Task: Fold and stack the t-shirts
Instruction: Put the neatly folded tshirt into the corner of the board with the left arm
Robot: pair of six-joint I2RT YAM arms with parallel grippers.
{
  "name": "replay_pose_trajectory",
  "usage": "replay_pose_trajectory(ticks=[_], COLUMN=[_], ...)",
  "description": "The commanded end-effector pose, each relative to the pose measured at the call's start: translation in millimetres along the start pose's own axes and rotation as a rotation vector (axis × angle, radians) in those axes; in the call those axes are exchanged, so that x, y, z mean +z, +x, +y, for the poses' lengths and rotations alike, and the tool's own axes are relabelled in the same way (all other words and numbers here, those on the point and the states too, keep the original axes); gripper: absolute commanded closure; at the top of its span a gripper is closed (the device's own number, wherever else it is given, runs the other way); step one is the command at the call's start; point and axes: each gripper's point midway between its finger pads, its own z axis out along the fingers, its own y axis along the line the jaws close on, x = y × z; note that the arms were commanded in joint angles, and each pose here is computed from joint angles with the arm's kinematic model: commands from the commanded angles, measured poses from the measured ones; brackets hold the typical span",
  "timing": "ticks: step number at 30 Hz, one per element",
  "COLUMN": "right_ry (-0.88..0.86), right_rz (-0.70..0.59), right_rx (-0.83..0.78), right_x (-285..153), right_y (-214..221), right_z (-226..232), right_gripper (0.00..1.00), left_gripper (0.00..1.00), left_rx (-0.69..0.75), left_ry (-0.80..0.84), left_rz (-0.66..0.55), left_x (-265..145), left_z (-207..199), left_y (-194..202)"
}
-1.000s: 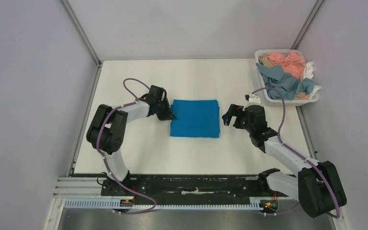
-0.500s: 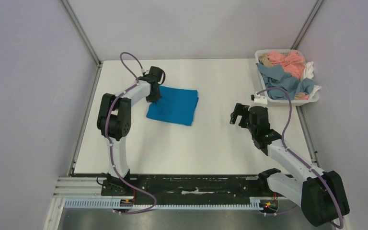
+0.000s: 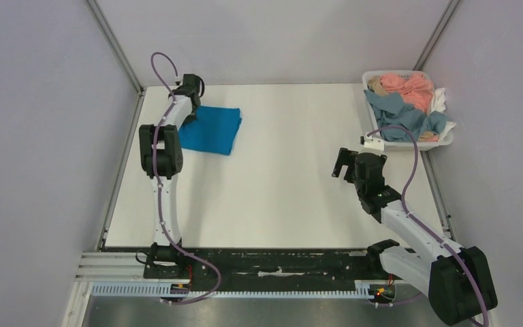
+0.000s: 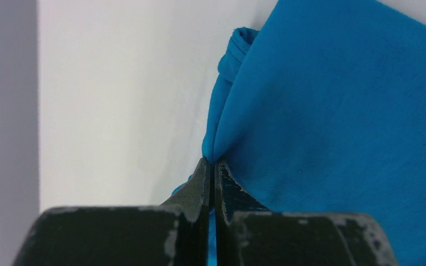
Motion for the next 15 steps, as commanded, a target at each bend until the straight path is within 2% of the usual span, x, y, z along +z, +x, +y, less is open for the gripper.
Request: replay_pose_trajectory(ticks=[1, 7, 15], right_ry=[0.052, 0.089, 0.160], right_rz=[-0.024, -0.021, -0.014], right_rx=[-0.012, -0.020, -0.042], right_x=[-0.1, 0.0, -2.3], right_y=[-3.4, -3.6, -2.3], right_z=[-11.3, -17.8, -31.2], right_gripper=[0.02, 0.02, 0.02], left_gripper=[0.98, 0.98, 0.98], left_rx=[0.077, -0.005, -0.072], left_ry=[-0.120, -0.199, -0.205], left_rz=[-0.044, -0.052, -0.110], left_x=[19.7, 45.7, 57.5], left_z=[48.9, 100.9, 124.3], left_y=[-32.5, -45.4, -66.6])
